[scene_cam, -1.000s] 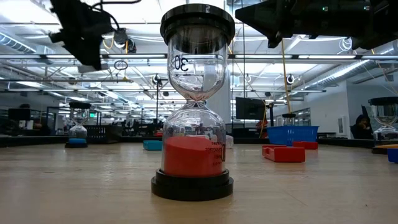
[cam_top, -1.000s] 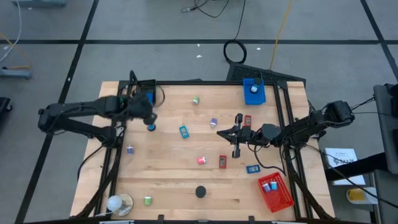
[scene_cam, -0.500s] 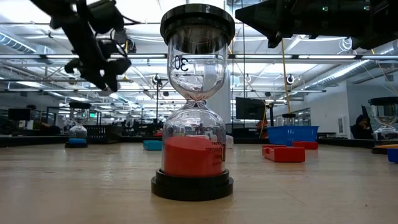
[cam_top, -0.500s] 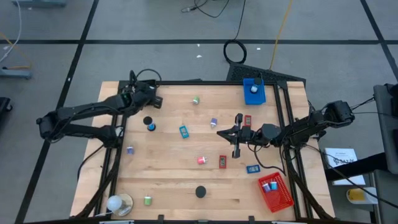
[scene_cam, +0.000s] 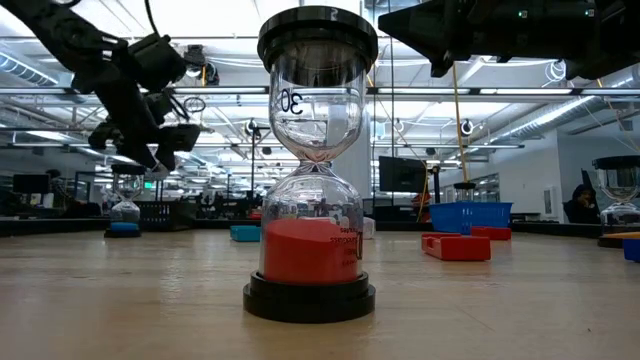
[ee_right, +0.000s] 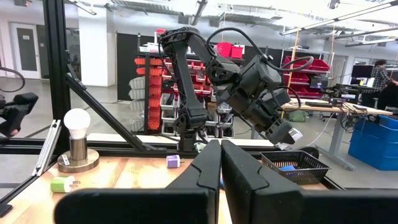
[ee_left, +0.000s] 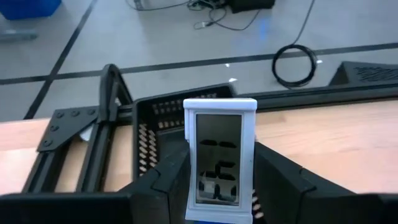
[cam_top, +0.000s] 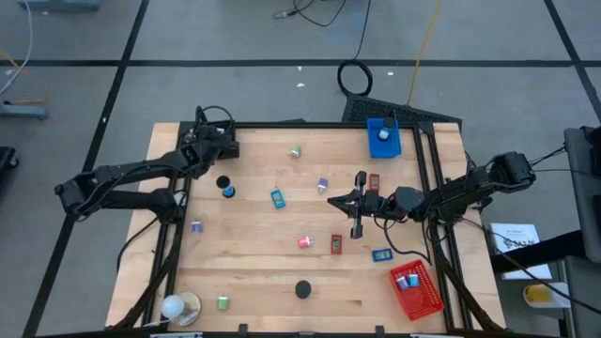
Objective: Pick & Place Office items
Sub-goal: Put the white digital timer into the black basket
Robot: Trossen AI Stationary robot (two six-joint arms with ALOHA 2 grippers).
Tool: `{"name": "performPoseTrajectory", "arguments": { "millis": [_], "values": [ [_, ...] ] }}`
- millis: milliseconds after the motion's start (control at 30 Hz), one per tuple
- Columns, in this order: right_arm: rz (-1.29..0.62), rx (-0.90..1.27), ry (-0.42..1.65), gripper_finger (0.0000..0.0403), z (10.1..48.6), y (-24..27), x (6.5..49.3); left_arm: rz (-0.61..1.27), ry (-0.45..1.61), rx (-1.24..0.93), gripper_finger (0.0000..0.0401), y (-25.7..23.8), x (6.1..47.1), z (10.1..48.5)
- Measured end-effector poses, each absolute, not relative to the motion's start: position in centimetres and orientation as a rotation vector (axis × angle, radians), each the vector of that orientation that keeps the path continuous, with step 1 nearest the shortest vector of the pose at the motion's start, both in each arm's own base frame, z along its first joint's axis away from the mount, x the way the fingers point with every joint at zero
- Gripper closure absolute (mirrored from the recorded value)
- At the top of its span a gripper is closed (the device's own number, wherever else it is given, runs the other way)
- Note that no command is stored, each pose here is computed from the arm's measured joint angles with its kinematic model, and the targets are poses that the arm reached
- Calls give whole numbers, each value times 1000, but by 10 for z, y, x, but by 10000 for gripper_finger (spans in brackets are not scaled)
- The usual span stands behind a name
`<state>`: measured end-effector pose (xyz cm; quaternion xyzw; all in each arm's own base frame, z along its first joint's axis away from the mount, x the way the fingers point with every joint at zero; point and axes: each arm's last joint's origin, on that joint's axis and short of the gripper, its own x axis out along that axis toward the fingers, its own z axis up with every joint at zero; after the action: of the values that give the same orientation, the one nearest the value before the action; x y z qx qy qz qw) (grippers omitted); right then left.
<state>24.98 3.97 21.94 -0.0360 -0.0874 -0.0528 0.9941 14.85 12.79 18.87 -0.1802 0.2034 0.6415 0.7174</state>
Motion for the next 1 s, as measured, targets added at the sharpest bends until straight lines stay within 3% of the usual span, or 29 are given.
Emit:
{"name": "performPoseTrajectory", "arguments": {
  "millis": [600, 1000],
  "values": [
    [-106, -72, -175, 395, 219, 40, 250, 1476, 357, -405, 249, 130, 135, 164],
    [-106, -72, -175, 395, 219, 40, 250, 1515, 446, -384, 249, 137, 137, 146]
  ]
}}
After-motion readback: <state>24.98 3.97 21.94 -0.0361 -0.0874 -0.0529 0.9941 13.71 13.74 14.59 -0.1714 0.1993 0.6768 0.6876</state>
